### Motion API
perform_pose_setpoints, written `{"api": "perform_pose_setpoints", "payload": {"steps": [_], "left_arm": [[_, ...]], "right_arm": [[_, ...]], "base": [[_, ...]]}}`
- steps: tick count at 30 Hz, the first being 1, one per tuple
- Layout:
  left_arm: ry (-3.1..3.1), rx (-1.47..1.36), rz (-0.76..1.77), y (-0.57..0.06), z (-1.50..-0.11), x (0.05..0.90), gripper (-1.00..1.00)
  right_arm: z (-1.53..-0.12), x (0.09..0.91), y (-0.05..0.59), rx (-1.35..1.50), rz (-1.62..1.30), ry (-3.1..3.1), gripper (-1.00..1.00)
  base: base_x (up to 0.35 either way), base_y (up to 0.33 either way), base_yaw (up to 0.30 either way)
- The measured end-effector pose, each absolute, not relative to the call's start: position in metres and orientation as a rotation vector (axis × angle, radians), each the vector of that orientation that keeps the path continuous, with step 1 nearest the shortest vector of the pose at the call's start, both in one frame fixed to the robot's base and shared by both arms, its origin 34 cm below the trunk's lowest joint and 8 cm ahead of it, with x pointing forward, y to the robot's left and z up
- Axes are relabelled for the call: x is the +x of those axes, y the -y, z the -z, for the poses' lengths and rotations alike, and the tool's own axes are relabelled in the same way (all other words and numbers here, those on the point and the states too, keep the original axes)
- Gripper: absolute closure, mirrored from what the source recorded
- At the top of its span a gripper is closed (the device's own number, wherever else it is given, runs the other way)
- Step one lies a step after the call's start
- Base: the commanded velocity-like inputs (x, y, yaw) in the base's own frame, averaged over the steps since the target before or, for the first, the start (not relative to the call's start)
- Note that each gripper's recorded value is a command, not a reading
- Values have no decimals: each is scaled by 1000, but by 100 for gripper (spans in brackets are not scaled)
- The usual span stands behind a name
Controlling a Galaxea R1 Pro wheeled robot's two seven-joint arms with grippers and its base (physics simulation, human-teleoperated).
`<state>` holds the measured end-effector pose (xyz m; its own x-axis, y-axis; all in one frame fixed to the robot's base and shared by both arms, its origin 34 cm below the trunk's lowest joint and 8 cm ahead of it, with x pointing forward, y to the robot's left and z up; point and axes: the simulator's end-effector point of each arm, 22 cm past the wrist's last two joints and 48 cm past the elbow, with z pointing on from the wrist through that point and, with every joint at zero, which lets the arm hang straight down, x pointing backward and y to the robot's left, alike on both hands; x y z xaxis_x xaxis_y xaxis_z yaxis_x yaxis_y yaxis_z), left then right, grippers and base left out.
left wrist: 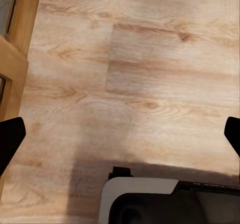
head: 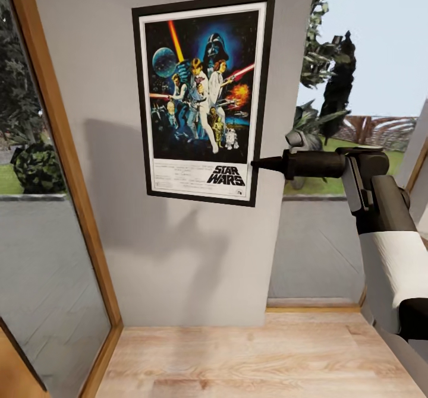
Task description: Pick up the poster from the kitchen countertop and hang it on one of the wall nails in the kitchen.
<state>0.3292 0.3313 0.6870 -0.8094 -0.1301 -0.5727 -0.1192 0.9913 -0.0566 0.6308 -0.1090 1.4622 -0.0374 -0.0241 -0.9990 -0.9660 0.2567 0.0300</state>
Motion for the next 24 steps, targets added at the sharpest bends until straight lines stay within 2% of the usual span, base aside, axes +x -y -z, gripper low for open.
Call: {"api": "perform_pose_setpoints", "payload": {"steps": [24], "left_arm": [[-2523,-174,24,-331,-687,329,-100]], "right_arm": [[-1462,631,109,-1020,-1026,-1367,100]], "base": [[334,0,0]]}}
